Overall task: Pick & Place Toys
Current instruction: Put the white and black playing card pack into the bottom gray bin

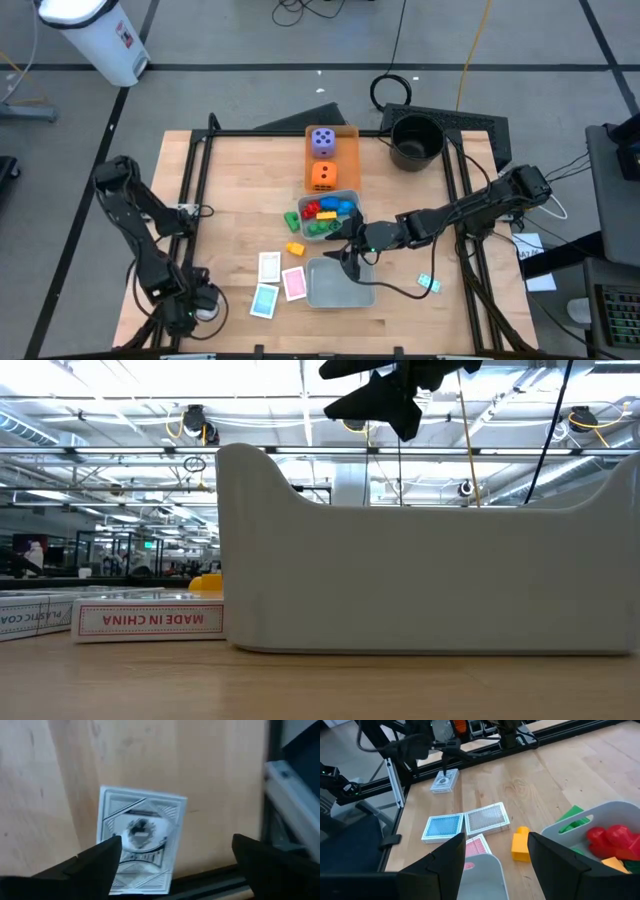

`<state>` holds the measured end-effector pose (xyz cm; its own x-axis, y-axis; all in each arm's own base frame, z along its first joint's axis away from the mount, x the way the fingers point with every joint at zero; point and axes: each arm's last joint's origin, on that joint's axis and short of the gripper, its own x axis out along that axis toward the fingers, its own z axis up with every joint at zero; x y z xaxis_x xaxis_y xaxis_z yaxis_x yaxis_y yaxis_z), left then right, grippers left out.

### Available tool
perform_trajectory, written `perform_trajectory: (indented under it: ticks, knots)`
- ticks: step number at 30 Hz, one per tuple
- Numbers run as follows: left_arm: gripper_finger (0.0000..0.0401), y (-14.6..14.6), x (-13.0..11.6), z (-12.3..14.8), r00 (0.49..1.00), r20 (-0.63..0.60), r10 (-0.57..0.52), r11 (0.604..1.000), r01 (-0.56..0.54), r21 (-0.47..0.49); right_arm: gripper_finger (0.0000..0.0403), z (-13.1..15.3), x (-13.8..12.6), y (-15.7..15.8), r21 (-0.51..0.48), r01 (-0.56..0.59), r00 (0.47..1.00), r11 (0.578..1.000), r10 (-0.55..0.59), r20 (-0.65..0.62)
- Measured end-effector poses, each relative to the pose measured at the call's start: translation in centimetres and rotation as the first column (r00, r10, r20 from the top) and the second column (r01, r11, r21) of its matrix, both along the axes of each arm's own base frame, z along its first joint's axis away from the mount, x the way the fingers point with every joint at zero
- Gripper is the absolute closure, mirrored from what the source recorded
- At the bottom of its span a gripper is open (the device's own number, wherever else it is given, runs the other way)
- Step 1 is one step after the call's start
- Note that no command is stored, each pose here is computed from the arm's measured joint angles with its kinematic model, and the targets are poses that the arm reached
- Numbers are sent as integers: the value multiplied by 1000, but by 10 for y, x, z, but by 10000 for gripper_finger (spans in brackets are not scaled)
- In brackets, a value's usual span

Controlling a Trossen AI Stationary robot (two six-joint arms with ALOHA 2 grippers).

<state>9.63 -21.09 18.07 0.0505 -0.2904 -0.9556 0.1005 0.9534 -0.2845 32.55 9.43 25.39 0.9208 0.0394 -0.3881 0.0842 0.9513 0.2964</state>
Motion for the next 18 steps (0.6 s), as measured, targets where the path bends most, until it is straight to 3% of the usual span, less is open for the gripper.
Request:
perform_trajectory:
  ticks: [7,18]
  knots:
    - [7,-2,1,-16,997,-58,58,994,-53,95,193,0,0,0,0,0,1000,1000,0,-1]
    - [6,5,-1,-18,998,-17,58,979,-54,197,193,0,0,0,2,1,1000,1000,-1,0]
